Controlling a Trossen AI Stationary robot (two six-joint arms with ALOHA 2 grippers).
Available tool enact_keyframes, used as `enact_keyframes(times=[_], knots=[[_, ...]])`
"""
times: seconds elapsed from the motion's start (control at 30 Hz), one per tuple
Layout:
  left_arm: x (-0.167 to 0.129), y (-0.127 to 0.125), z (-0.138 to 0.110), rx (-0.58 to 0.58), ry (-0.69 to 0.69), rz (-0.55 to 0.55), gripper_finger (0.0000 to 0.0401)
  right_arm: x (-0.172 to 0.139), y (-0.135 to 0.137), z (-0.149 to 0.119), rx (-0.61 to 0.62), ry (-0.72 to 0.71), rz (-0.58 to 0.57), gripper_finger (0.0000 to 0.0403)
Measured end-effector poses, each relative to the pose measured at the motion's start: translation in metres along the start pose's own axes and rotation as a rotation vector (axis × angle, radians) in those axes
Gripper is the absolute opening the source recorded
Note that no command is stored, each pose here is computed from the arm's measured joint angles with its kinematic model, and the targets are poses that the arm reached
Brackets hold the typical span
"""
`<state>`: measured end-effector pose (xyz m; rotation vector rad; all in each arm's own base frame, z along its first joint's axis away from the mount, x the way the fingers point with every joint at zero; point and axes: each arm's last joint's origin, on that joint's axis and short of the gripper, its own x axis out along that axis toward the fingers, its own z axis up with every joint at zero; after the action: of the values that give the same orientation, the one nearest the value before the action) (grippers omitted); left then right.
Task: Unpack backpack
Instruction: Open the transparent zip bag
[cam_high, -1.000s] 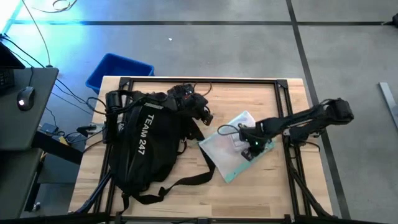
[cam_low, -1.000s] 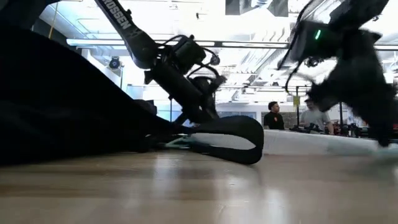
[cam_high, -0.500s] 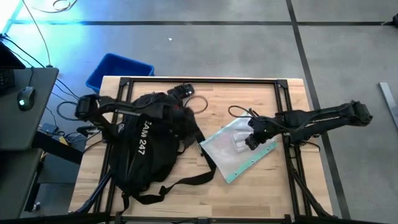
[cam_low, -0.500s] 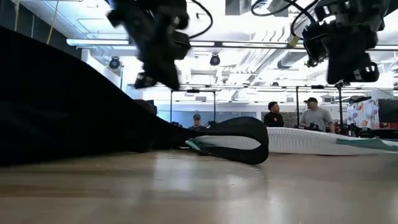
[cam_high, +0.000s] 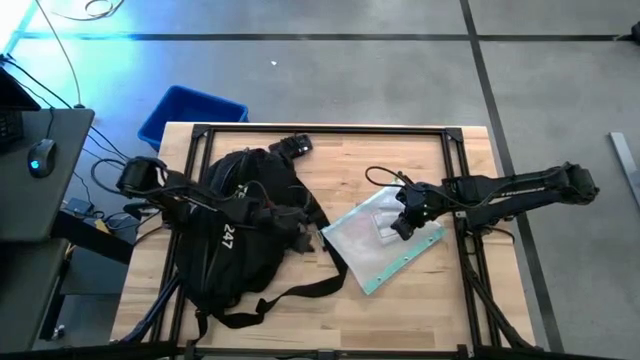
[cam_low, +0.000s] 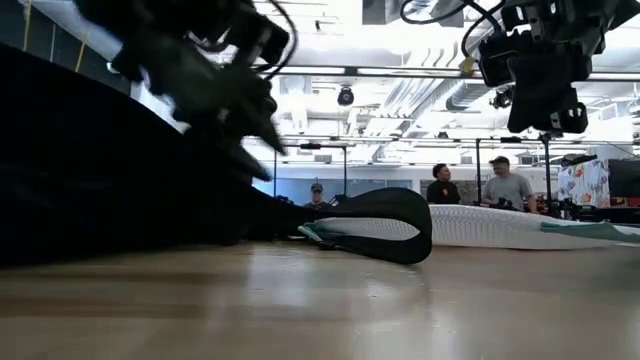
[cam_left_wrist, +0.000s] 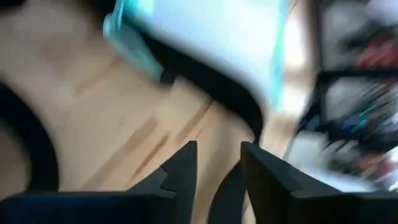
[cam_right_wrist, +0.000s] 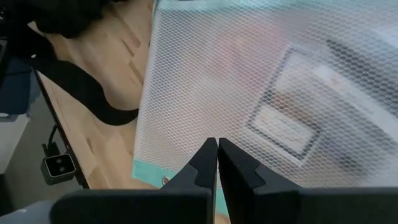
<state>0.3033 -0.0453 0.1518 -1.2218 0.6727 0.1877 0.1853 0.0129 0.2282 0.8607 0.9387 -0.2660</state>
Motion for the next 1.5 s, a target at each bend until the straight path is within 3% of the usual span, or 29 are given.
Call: enact_keyframes(times=[0.07,0.27,0.57,0.93,1.1,1.5], knots=[[0.003,0.007,0.001,-0.073,-0.096,-0.062,0.013,0.0,0.0,0.0,-0.007,0.0,0.002,0.0],[0.022,0.021,0.001,-0.25,-0.171,-0.028,0.016,0.0,0.001,0.001,-0.013,-0.008,0.007,0.0],[0.059,0.015,0.013,-0.337,-0.172,0.006,0.0181,0.001,0.002,0.002,-0.006,-0.022,0.008,0.0],[0.063,0.017,0.02,-0.412,-0.207,0.076,0.0181,0.001,0.001,0.003,-0.009,-0.053,-0.009,0.0],[0.063,0.02,0.026,-0.36,-0.216,0.081,0.0162,0.001,0.002,0.004,-0.021,-0.07,-0.012,0.0],[0.063,0.02,0.026,-0.266,-0.171,0.078,0.0065,0.001,0.003,0.006,-0.026,-0.105,-0.015,0.0]])
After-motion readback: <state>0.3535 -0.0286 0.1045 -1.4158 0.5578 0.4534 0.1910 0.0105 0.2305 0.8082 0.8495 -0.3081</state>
